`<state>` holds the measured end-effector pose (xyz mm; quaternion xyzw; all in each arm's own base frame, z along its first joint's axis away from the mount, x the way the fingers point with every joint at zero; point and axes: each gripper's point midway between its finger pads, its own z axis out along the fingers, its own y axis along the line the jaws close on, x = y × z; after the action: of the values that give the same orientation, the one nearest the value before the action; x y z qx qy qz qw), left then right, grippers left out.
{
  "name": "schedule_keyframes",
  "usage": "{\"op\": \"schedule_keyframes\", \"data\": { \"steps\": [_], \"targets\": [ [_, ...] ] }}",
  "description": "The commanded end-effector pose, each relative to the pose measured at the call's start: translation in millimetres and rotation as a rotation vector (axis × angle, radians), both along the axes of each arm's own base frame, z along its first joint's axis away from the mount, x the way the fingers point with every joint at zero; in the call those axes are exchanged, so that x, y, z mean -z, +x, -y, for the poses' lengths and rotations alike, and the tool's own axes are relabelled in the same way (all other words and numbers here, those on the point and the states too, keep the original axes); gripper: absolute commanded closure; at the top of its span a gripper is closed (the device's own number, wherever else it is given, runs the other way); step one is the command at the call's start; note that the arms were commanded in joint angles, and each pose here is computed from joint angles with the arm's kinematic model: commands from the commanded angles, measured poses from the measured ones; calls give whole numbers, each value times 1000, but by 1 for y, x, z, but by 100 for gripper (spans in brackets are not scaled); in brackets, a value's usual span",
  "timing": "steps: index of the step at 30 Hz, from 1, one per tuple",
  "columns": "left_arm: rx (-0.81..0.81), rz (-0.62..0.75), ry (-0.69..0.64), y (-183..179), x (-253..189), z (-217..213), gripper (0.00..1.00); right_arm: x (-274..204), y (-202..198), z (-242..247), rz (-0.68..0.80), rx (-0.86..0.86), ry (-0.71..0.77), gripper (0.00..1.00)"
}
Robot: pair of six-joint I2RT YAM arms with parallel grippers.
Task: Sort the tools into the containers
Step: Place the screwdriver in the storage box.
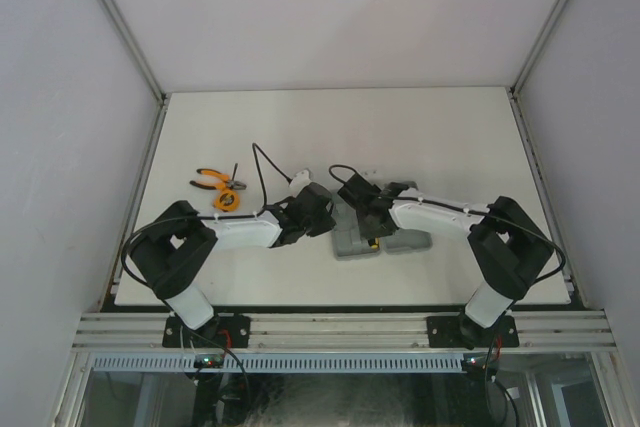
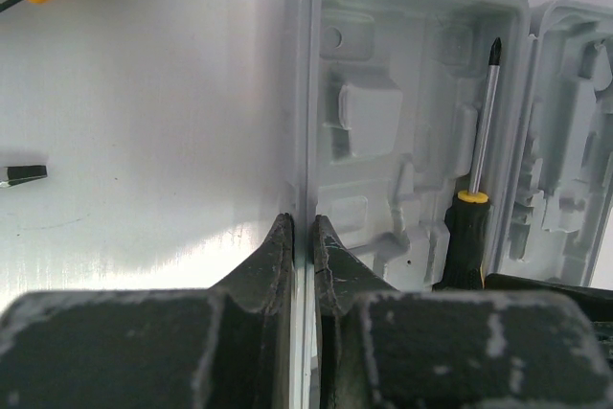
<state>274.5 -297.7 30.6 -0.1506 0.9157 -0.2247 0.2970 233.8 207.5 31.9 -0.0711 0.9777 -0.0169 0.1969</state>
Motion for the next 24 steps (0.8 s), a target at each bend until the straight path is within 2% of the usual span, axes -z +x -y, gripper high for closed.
{"op": "schedule_keyframes", "data": {
  "steps": [1, 11, 24],
  "targets": [
    [-36, 32, -31, 5, -16, -1, 100, 11, -3, 4, -15, 8, -38, 82],
    [-38, 26, -32, 5, -14, 0, 100, -26, 3, -7, 37, 10, 96, 94],
    [-40, 26, -34, 5, -13, 0, 100, -38, -4, -3, 33, 13, 124, 98]
  ]
}}
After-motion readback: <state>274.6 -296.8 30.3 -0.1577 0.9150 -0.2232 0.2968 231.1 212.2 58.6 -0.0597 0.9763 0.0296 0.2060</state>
